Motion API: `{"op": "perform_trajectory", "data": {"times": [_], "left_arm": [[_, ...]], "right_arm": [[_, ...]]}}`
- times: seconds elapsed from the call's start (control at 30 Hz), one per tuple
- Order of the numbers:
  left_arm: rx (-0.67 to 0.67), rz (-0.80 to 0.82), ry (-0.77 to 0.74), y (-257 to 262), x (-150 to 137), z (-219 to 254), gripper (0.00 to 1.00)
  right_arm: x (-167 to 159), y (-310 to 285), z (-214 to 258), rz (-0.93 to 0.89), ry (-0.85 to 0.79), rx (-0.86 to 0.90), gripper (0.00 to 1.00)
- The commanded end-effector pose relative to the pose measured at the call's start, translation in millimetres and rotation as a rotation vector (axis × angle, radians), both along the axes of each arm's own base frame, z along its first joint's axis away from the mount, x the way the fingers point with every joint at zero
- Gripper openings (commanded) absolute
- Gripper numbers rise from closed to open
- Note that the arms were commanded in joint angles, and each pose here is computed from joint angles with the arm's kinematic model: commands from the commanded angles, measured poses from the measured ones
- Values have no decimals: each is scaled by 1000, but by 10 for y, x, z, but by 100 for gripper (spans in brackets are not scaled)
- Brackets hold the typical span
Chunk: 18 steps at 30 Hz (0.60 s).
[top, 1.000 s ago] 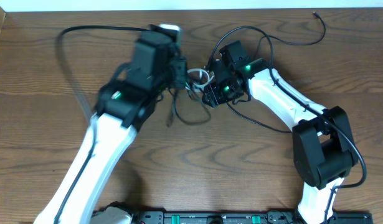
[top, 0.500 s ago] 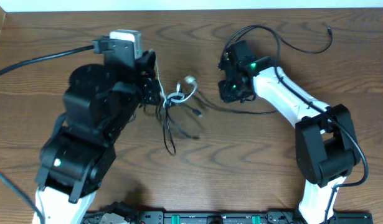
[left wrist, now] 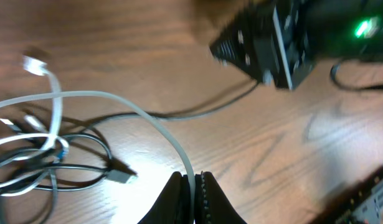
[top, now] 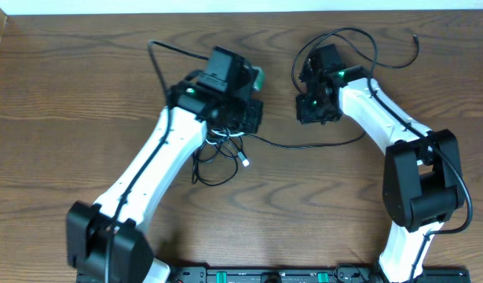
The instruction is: Untangle cables
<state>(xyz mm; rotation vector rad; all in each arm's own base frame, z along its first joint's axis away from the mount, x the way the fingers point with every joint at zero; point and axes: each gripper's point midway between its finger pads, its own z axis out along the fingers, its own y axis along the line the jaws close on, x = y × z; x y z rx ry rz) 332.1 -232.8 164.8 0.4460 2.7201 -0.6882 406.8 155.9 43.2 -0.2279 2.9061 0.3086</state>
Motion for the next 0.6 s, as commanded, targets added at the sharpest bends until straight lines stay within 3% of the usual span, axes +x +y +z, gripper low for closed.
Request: {"op": "perform_trajectory", "data": {"times": [0.0, 0.07, 0.1, 0.13, 0.17, 0.2, 0.3, 0.43, 0.57], "left_arm": [[-17, -47, 3, -119, -18, -8, 7], [25, 2, -59, 18, 120, 85, 10], [42, 21, -84, 73, 164, 127, 33], [71, 53, -119, 167, 231, 186, 48], [94, 80, -143, 241, 279, 219, 59], [128, 113, -173, 347, 334, 255, 64], [234, 248, -185, 688, 442, 225, 64], [345, 442, -41, 1132, 317, -17, 62], [385, 421, 98, 1213, 6, -330, 59]], "right_arm": [[-7, -76, -79, -34, 26, -5, 38], [-20, -17, -69, -24, 31, 22, 38], [-26, 14, -64, -18, 33, 33, 39], [-29, 33, -63, -13, 31, 34, 40], [-34, 48, -63, -9, 31, 33, 40], [-38, 59, -63, -7, 30, 33, 41], [-42, 75, -62, -3, 30, 33, 42], [-42, 75, -62, -3, 30, 33, 43], [-42, 76, -62, -3, 30, 33, 45]]}}
